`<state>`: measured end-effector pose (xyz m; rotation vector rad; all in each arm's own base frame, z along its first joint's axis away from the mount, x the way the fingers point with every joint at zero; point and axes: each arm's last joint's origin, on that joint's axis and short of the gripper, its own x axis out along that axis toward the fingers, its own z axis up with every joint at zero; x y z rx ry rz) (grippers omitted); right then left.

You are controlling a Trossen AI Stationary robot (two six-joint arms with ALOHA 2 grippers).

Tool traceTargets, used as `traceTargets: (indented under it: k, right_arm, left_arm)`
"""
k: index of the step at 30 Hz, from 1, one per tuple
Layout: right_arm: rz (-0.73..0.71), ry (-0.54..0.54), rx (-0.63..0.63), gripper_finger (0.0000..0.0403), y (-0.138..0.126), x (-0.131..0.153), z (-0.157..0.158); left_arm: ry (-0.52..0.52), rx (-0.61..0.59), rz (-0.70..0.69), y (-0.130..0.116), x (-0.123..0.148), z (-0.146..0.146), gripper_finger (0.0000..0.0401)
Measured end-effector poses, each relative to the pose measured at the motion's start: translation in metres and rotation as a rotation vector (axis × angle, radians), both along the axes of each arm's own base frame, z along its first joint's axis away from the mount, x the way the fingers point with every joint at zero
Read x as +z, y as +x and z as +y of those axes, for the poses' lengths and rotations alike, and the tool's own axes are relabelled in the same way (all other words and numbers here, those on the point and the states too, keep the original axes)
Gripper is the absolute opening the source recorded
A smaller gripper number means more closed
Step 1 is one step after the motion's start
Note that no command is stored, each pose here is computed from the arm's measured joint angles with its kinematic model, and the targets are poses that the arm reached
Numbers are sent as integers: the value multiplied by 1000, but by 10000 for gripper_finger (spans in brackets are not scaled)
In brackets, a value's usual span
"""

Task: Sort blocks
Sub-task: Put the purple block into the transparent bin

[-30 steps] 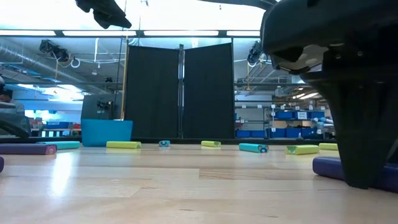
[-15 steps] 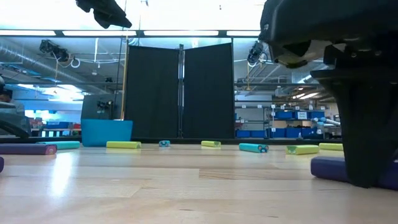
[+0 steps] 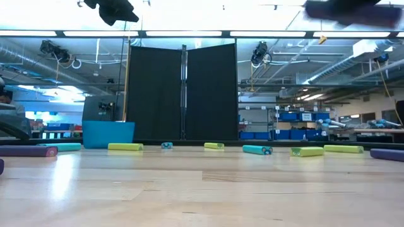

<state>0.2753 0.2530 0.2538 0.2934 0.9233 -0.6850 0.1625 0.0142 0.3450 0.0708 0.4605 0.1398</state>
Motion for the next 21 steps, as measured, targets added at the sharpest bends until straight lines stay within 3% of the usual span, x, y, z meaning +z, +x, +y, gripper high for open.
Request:
traceTargets:
  k: [5, 10, 16, 21]
  right_arm:
    - [82, 56, 4, 115, -44, 27, 4]
    - [189, 147, -54, 115, -82, 36, 13]
    - [300, 189, -201, 115, -116, 13, 18]
    - [300, 184, -271, 128, -128, -9, 18]
  left_arm:
    - [-38, 19, -19, 7, 0, 1, 214]
    - [-46, 23, 45, 30, -13, 2, 214]
    - [-66, -1, 126, 61, -34, 4, 214]
    - [-77, -22, 171, 69, -42, 3, 214]
